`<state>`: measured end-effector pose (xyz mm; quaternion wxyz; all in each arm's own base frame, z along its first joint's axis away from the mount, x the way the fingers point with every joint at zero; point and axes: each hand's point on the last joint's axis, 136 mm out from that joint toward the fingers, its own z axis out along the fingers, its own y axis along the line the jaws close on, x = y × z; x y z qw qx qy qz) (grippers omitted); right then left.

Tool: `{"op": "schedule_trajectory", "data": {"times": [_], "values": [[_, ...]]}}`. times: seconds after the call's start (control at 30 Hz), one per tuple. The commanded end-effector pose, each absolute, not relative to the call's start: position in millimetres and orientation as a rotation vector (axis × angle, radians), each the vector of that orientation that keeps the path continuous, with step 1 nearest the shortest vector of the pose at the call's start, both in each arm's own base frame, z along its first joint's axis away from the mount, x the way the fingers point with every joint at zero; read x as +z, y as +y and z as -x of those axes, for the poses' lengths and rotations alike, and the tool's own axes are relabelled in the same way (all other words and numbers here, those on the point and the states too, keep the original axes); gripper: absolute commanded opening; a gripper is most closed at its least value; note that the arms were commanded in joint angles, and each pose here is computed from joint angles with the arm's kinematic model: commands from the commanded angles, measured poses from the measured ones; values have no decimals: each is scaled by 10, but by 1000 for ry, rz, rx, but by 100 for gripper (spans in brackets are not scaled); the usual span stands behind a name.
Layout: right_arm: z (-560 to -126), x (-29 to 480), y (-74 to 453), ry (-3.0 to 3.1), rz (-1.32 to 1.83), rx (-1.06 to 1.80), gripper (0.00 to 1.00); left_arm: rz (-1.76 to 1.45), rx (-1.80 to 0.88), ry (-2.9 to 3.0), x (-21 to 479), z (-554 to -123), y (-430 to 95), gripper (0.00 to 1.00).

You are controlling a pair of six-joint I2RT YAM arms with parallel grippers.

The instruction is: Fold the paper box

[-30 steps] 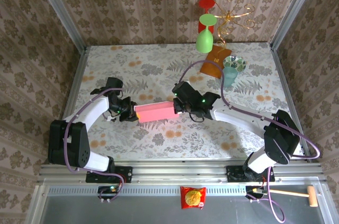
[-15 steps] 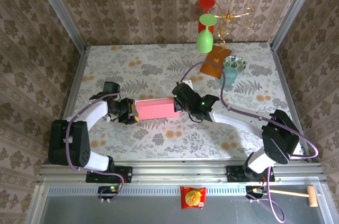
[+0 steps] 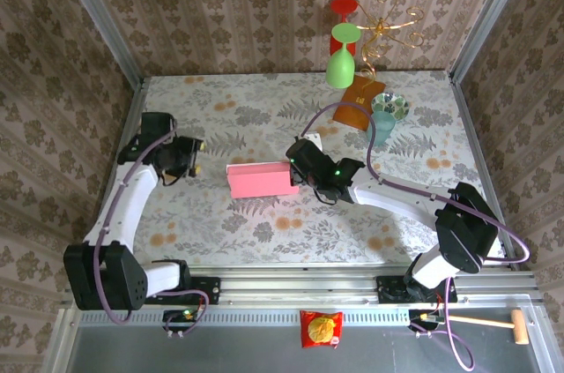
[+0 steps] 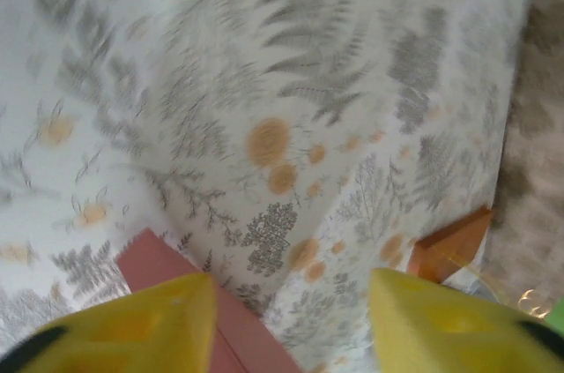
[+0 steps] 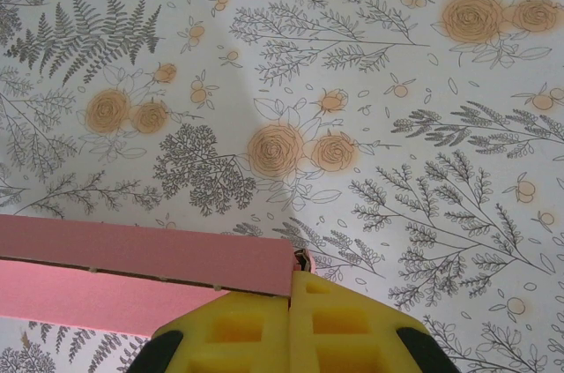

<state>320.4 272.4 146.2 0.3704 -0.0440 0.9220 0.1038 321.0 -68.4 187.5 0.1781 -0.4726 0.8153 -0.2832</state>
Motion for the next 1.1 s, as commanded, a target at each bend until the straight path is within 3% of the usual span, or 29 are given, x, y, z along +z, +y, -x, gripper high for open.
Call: {"op": "schedule_trajectory", "data": {"times": [0.0, 0.1, 0.2, 0.27, 0.37, 0.43, 0.77, 1.07], "values": [[-2965, 991, 2460, 2527, 163, 71, 0, 708, -560, 2484, 2057, -3098, -687, 35], [-2972, 996, 2462, 2526, 166, 67, 0, 431, -608, 2523, 2120, -3085, -940, 30], [-2973, 1005, 2468, 2526, 168, 67, 0, 424, -663, 2556, 2124, -3079, -1065, 31], [-2977, 1011, 2463, 2526, 166, 62, 0, 474, -679, 2580, 2134, -3063, -1120, 32], [-2976, 1024, 2457, 2524, 166, 58, 0, 705, -687, 2657, 2022, -2921, -1136, 22], [-2979, 1037, 2457, 2521, 163, 59, 0, 865, -683, 2681, 1961, -2819, -1133, 22], [-2974, 1031, 2477, 2522, 164, 57, 0, 1325, -892, 2582, 1920, -2676, -1297, 48], [-2987, 1029, 2482, 2524, 166, 50, 0, 1491, -1028, 2554, 1688, -2583, -1490, 48]]}}
